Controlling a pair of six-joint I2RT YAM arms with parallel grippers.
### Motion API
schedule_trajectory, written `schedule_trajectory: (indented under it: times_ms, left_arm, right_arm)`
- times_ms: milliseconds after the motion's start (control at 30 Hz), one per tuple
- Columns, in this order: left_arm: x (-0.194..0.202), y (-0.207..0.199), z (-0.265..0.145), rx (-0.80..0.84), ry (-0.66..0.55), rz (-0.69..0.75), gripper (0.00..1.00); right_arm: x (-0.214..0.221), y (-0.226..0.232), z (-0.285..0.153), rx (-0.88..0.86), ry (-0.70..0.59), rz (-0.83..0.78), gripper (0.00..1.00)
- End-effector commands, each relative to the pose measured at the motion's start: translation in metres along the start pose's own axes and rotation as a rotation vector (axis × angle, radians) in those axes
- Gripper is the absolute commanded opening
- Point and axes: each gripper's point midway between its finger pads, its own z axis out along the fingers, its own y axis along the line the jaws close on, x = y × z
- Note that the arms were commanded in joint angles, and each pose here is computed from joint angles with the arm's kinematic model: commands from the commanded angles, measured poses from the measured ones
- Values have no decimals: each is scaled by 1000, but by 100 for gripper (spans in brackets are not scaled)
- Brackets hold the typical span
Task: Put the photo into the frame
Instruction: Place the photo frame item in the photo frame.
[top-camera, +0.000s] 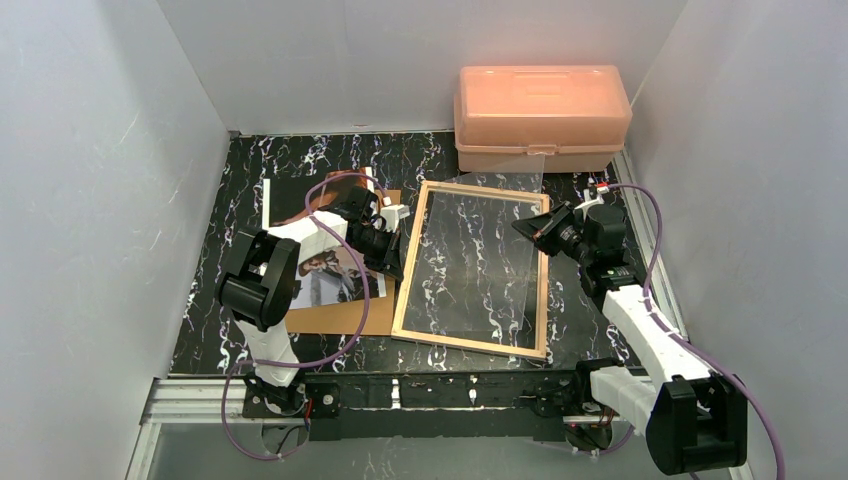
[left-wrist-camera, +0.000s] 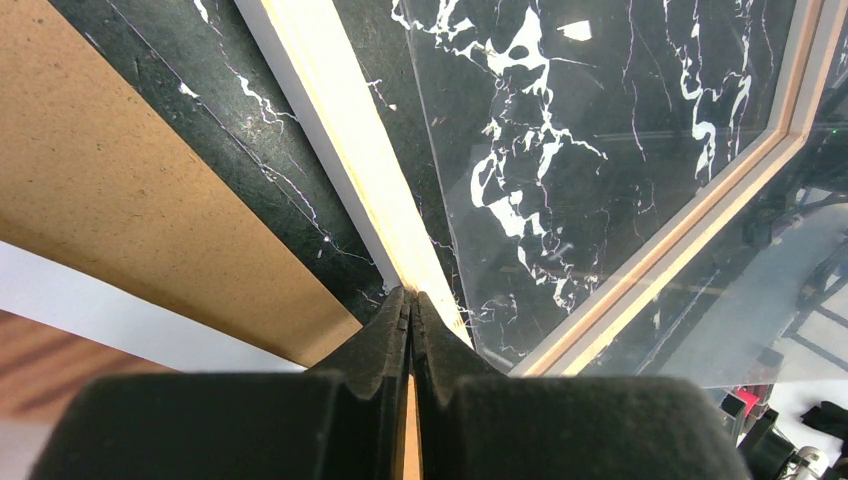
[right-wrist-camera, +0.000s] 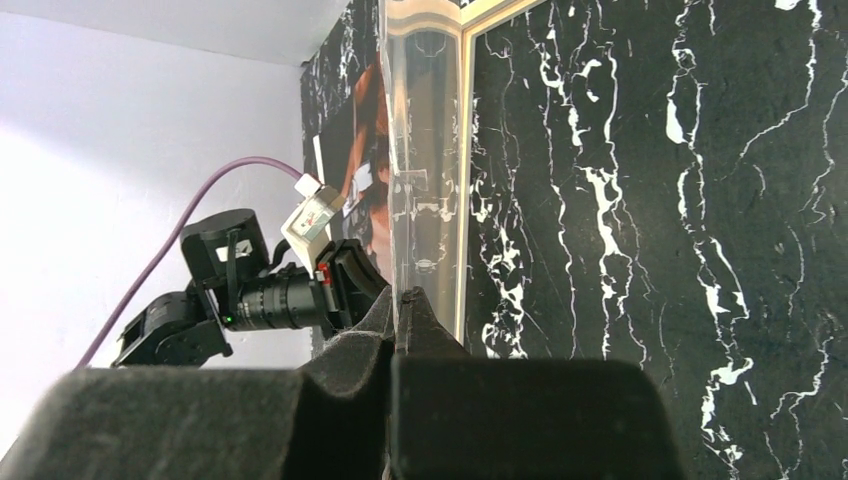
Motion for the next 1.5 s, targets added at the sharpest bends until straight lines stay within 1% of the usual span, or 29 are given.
schedule_trajectory:
  times_ms: [0,333,767,1000,1367,1467]
  left_arm:
    - [7,-2,1,8,39,0,0]
    - [7,-2,0,9,43,9,0]
    - [7,-3,-1,14,52,12,0]
    - [7,-4,0,17,55,11,0]
    - [6,-5,-2,21,54,18,0]
    - [6,-5,-3,21,54,19,0]
  right_arm:
    - [-6,4,5,-22,-18,-44,1]
    - [-7,3,21,-34,10,-53,1]
    - [-4,4,31,-67,43,-49,1]
    - [-1,-4,32,-45,47,-41,1]
    - [8,-38,32,63,55,-51,1]
    - [9,-41,33,66,56,-43,1]
